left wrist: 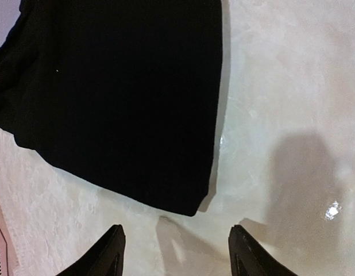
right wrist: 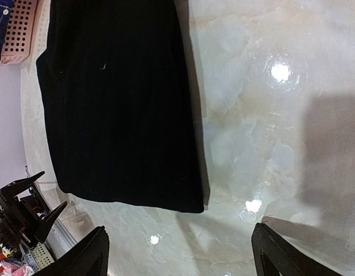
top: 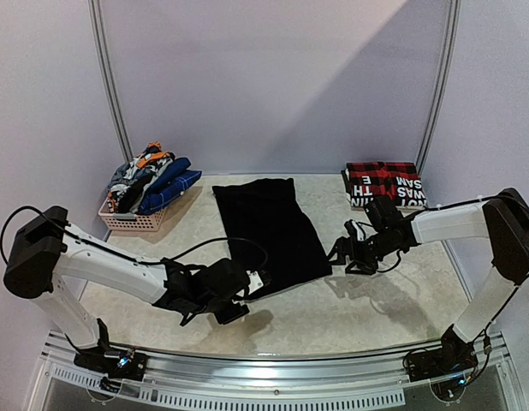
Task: Fold and stack the mixed laundry pile
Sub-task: Pick up the 2/3-rectangle-folded T-shirt from the center of the board, then fold the 2/3-rectangle-folded T-shirt at the center of the board.
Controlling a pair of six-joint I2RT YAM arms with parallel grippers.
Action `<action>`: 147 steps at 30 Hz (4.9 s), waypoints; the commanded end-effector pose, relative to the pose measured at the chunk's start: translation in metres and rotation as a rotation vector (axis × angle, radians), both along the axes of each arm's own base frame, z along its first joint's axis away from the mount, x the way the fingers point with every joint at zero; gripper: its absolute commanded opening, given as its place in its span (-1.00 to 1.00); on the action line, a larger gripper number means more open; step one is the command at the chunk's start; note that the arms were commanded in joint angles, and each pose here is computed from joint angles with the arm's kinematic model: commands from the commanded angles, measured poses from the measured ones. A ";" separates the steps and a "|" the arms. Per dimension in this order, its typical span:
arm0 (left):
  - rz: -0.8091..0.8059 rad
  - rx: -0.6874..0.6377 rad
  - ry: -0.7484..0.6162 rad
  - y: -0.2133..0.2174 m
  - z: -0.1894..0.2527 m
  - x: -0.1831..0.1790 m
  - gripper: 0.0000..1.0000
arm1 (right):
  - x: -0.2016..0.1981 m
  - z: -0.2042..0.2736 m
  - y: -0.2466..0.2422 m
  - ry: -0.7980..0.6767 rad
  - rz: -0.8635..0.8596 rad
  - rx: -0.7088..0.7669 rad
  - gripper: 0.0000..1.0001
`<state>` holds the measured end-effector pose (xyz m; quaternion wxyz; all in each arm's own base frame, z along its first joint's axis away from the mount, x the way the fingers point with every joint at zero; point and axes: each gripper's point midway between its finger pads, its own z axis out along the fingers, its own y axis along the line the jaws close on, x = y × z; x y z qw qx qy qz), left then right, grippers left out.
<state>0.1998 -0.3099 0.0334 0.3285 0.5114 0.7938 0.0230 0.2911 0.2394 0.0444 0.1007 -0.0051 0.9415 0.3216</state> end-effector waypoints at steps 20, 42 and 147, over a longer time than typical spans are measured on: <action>-0.061 0.006 0.028 -0.013 -0.009 -0.008 0.15 | 0.006 -0.024 0.017 0.091 0.013 0.092 0.25; -0.063 0.044 -0.004 -0.018 -0.023 0.001 0.03 | 0.002 -0.036 0.025 0.135 0.059 0.119 -0.65; -0.034 -0.235 -0.042 -0.045 0.159 -0.005 -1.00 | 0.023 0.164 -0.020 -0.275 -0.058 -0.147 -1.00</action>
